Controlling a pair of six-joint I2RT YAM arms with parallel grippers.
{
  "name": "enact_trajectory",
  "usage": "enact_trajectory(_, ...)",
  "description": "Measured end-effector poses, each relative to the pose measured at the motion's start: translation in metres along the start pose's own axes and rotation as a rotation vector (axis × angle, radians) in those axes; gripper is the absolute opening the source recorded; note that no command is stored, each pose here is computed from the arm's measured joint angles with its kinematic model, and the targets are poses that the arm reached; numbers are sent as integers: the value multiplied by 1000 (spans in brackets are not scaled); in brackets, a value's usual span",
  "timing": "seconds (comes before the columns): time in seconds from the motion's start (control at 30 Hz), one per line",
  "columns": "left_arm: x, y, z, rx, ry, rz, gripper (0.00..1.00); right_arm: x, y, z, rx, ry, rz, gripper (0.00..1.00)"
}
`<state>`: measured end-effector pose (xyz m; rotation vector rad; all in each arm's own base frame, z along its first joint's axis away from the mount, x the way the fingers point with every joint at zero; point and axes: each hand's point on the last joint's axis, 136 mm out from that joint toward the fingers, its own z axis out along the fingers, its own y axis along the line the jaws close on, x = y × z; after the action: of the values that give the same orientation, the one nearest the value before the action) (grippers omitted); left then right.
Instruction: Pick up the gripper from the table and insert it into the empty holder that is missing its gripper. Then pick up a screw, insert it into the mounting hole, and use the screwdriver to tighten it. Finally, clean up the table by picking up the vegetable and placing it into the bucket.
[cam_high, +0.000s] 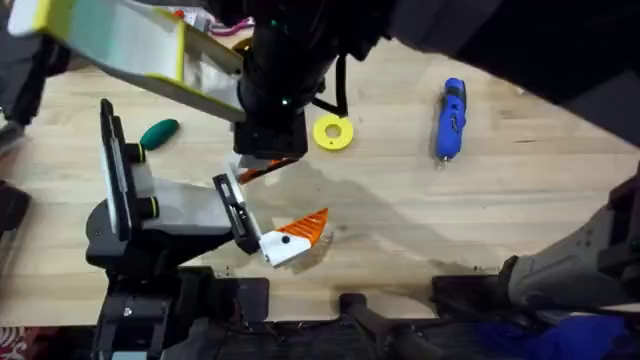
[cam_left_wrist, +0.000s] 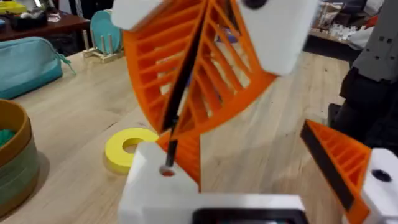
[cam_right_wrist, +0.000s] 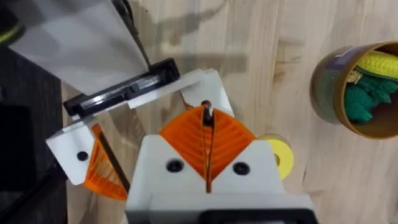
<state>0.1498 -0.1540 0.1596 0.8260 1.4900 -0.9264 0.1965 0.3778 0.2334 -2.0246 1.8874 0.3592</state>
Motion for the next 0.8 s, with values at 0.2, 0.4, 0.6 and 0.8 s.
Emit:
enact_trajectory(0.2, 0, 0, 0, 0, 0, 0, 985, 0, 0, 0, 0, 0, 0, 6)
enact_trajectory(0.4, 0, 0, 0, 0, 0, 0, 985, 0, 0, 0, 0, 1, 0, 6)
enact_trajectory(0.6, 0, 0, 0, 0, 0, 0, 985, 0, 0, 1, -1, 2, 0, 6)
enact_trajectory(0.8, 0, 0, 0, 0, 0, 0, 985, 1, 0, 2, -3, 5, 1, 6)
